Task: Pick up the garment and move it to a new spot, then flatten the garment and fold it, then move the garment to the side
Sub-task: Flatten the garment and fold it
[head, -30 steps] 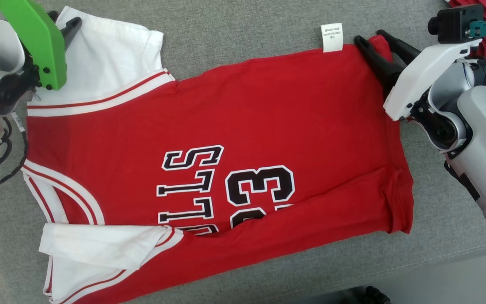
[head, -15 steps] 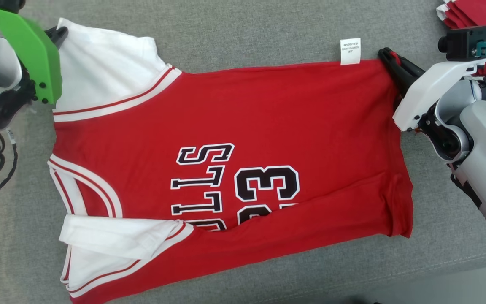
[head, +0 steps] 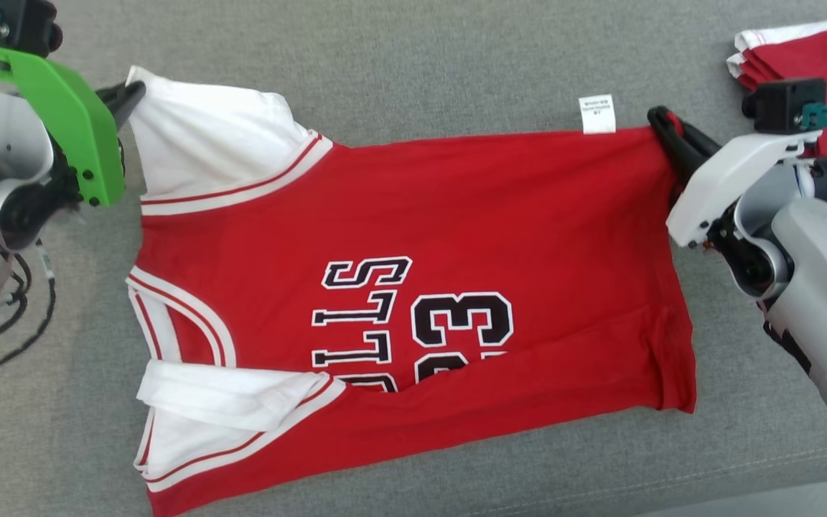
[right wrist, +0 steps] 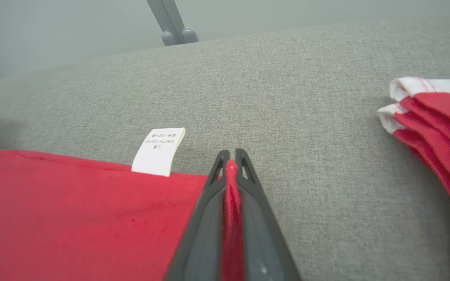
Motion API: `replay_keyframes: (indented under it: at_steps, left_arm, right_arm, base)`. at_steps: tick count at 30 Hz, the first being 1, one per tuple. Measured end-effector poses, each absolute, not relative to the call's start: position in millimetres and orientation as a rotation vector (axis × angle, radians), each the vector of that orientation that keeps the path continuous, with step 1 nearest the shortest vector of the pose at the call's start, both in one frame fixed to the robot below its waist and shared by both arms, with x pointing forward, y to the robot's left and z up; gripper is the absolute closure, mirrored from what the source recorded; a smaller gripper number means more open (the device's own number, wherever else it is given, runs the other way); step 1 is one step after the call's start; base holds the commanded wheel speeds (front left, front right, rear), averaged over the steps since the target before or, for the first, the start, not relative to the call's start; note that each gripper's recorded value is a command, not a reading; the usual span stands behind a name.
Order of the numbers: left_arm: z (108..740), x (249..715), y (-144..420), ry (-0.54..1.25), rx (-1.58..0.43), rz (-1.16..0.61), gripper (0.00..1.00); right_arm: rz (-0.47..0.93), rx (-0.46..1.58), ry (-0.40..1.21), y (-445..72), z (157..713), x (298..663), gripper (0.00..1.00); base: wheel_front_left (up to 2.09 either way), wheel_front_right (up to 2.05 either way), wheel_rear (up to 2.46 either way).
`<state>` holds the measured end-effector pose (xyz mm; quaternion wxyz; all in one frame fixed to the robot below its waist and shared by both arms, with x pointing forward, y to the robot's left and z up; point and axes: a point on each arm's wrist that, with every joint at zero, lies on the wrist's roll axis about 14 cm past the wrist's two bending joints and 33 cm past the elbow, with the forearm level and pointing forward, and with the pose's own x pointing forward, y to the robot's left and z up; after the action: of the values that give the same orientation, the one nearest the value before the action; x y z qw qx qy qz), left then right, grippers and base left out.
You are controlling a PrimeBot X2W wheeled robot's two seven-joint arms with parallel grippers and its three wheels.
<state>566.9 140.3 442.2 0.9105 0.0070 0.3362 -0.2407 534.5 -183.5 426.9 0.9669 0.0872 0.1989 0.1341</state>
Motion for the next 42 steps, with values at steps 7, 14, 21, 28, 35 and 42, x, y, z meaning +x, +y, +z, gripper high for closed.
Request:
replay_keyframes:
  at_steps: [7,14,21,28,35,42]
  left_arm:
    - [471,520,133,0.752,-0.064,-0.573,1.00]
    - [488,466,142,0.856,-0.128,-0.624,1.00]
    - [484,412,153,0.982,-0.182,-0.653,1.00]
    - [474,370,153,1.086,-0.220,-0.683,1.00]
    - [457,350,152,1.157,-0.234,-0.687,1.00]
    - [440,338,143,1.232,-0.264,-0.704,1.00]
  right_arm:
    - [0.295,0.149,0.377,-182,445,514,1.00]
    - [0.329,0.110,0.379,-181,454,494,1.00]
    - [0.380,0.072,0.390,-172,456,490,1.00]
    - [0.440,0.028,0.448,-159,449,482,1.00]
    - [0.520,-0.029,0.572,-154,434,463,1.00]
    - [0.546,-0.122,0.687,-169,423,447,1.00]
  base:
    - [0.00,0.00,0.00]
    - [0.00,0.00,0.00]
    - [0.00,0.00,0.00]
    - [0.00,0.00,0.00]
    - [0.00,0.00,0.00]
    - [0.00,0.00,0.00]
